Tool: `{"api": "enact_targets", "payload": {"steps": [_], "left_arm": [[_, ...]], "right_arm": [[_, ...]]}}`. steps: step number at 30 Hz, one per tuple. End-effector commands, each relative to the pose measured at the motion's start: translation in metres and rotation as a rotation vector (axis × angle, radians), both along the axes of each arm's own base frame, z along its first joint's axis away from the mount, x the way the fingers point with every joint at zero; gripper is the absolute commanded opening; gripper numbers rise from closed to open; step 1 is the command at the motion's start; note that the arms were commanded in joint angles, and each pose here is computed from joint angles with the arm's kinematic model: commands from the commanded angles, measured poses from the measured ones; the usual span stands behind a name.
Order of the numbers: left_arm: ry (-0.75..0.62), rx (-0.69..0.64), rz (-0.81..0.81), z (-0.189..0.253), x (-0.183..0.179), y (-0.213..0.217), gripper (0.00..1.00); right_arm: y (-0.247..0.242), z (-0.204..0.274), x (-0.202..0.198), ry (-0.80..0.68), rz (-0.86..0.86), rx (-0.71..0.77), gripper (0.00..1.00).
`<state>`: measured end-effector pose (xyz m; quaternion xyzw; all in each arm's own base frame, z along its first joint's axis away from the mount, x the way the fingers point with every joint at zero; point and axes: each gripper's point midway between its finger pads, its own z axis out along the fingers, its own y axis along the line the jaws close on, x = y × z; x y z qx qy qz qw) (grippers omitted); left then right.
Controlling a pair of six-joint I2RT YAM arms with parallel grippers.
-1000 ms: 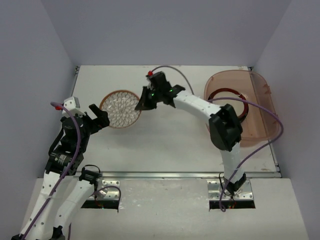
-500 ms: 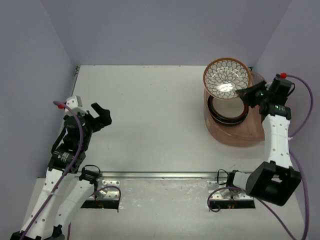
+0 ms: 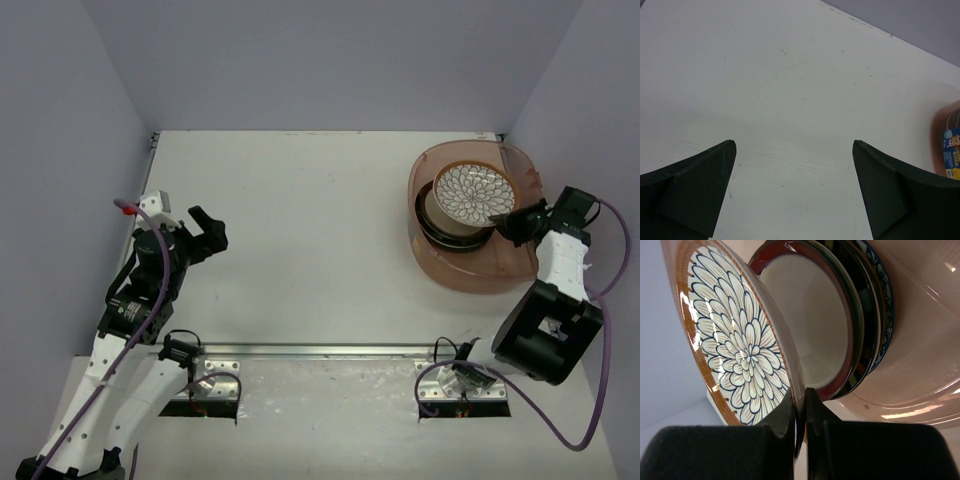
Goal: Place the plates into the plastic bin on the countertop
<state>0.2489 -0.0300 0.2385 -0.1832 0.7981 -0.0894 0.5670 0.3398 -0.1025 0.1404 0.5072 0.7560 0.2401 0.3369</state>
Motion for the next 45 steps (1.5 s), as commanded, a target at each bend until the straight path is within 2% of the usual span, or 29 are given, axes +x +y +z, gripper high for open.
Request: {"api": "enact_targets", "payload": {"steps": [1, 8, 10, 11, 14, 15, 16, 17, 23, 26, 29, 33, 35, 36, 39, 41, 45], "left_arm": [[-0.040, 0.001, -0.028, 0.012, 0.007, -0.007, 1.00], [-0.038, 0.005, -0.024, 0.011, 0.007, -0.006, 1.00], [-0.037, 0.005, -0.027, 0.011, 0.008, -0.007, 1.00], [-0.035, 0.006, -0.027, 0.011, 0.008, -0.007, 1.00], [-0.033, 0.011, -0.017, 0.010, 0.007, -0.005, 1.00], [-0.033, 0.011, -0.014, 0.011, 0.007, -0.004, 1.00], [-0.032, 0.012, -0.011, 0.010, 0.007, -0.004, 1.00], [-0.031, 0.012, -0.011, 0.010, 0.007, -0.004, 1.00], [0.001, 0.015, -0.025, 0.004, 0.013, -0.008, 1.00], [0.034, 0.023, -0.035, -0.001, 0.017, -0.011, 1.00], [0.070, 0.033, -0.037, 0.000, 0.023, -0.013, 1.00], [0.096, 0.029, -0.058, 0.022, 0.044, -0.023, 1.00], [0.100, 0.027, -0.075, 0.032, 0.051, -0.028, 1.00], [0.104, 0.032, -0.073, 0.035, 0.053, -0.028, 1.00], [0.077, 0.059, -0.070, 0.050, 0.053, -0.024, 1.00], [0.028, 0.088, -0.030, 0.060, 0.047, -0.012, 1.00], [-0.093, 0.143, 0.015, 0.072, 0.022, 0.008, 1.00]], "right_arm": [[-0.006, 0.023, 0.034, -0.148, 0.011, -0.052, 0.00], [0.000, 0.012, 0.050, -0.129, 0.013, -0.070, 0.05], [0.005, 0.005, 0.056, -0.108, 0.030, -0.072, 0.09], [0.007, 0.003, 0.057, -0.100, 0.038, -0.069, 0.14], [0.007, -0.003, 0.052, -0.057, 0.046, -0.074, 0.46], [0.007, -0.001, 0.049, -0.051, 0.045, -0.088, 0.61], [0.006, 0.001, 0.047, -0.050, 0.039, -0.103, 0.94], [0.007, 0.004, 0.043, -0.044, 0.042, -0.107, 0.97], [-0.004, 0.047, 0.018, -0.058, 0.020, -0.281, 0.99], [-0.006, 0.068, 0.008, -0.045, 0.064, -0.356, 0.99], [0.013, 0.079, -0.001, -0.067, 0.221, -0.418, 0.99], [0.091, 0.105, -0.015, -0.202, 0.561, -0.683, 0.99], [0.108, 0.104, -0.025, -0.203, 0.678, -0.825, 0.99], [0.111, 0.105, -0.031, -0.191, 0.685, -0.863, 0.99], [0.122, 0.113, -0.055, -0.196, 0.678, -0.860, 0.99], [0.135, 0.131, -0.080, -0.284, 0.675, -0.819, 0.99], [0.137, 0.137, -0.119, -0.292, 0.708, -0.814, 0.99]]}}
